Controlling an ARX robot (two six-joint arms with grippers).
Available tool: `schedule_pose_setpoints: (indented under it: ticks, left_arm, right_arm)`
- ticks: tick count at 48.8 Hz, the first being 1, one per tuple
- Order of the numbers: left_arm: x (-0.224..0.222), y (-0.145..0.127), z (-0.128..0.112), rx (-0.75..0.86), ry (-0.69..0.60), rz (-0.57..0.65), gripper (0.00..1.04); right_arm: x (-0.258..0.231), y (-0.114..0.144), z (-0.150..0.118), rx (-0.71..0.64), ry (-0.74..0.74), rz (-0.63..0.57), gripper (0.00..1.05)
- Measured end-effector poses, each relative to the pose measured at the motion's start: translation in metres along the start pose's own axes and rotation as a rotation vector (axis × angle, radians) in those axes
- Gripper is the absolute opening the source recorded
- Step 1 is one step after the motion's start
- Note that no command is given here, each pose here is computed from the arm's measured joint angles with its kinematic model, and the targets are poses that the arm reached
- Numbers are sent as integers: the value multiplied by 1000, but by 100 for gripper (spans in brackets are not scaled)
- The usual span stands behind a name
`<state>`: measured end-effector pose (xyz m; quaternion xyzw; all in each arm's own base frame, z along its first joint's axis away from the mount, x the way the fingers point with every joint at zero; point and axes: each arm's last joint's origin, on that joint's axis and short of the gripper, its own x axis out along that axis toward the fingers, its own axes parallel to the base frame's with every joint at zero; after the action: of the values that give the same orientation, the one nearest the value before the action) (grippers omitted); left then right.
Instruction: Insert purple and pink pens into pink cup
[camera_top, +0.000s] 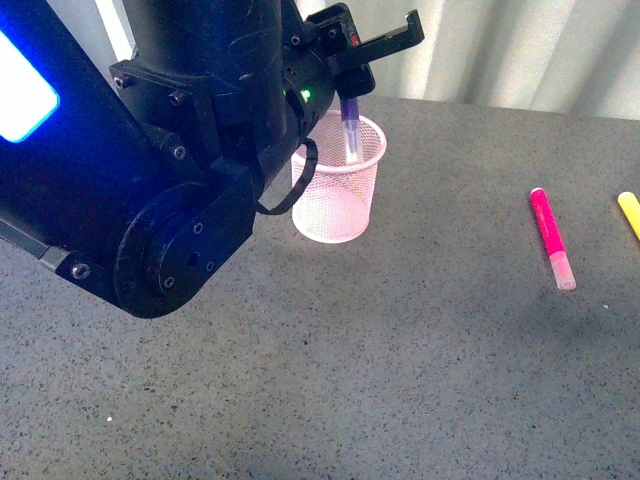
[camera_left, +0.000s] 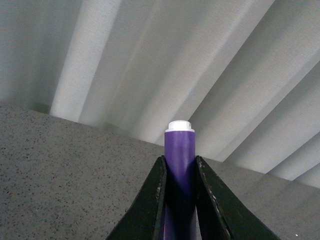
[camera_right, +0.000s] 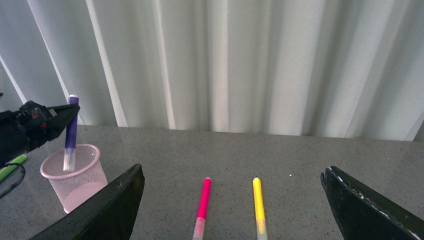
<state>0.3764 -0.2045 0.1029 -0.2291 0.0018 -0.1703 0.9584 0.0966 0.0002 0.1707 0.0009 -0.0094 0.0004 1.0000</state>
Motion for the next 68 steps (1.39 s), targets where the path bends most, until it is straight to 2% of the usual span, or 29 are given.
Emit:
schedule_pose_setpoints:
  ticks: [7, 13, 22, 27, 32, 40, 44, 47, 48, 51, 54, 59, 68]
  left_arm:
    - [0, 0, -2, -6, 1, 5, 16]
    - [0, 0, -2, -7, 4, 2, 43]
    - [0, 2, 6, -5, -5, 10, 73]
    - [-9, -1, 34, 66, 5, -6, 98]
    - [-33, -5, 70, 220, 90, -17, 98]
    - [-109, 2, 124, 240, 307, 159, 98]
    - [-119, -2, 138, 235, 285, 161, 98]
    - [-120, -3, 140, 238, 277, 162, 98]
    - [-120, -2, 137, 262, 257, 184, 96]
    - [-135, 9, 132, 370, 76, 307, 80]
    - [-148, 16, 133, 399, 28, 319, 71]
    - [-174, 29, 137, 431, -5, 335, 51]
    - [-219, 48, 133, 450, 6, 332, 4]
  right_arm:
    - [0, 0, 0, 0, 0, 0, 98]
    - [0, 0, 0, 0, 0, 0, 98]
    - [0, 0, 0, 0, 0, 0, 98]
    - [0, 0, 0, 0, 0, 0, 98]
    - [0, 0, 0, 0, 0, 0, 98]
    - [0, 0, 0, 0, 0, 0, 98]
    - [0, 0, 0, 0, 0, 0, 98]
    - [0, 0, 0, 0, 0, 2, 98]
    - [0, 0, 0, 0, 0, 2, 98]
    - [0, 0, 0, 0, 0, 0, 98]
    - [0, 0, 0, 0, 0, -2, 98]
    - [0, 0, 0, 0, 0, 0, 98]
    - [0, 0, 0, 0, 0, 0, 98]
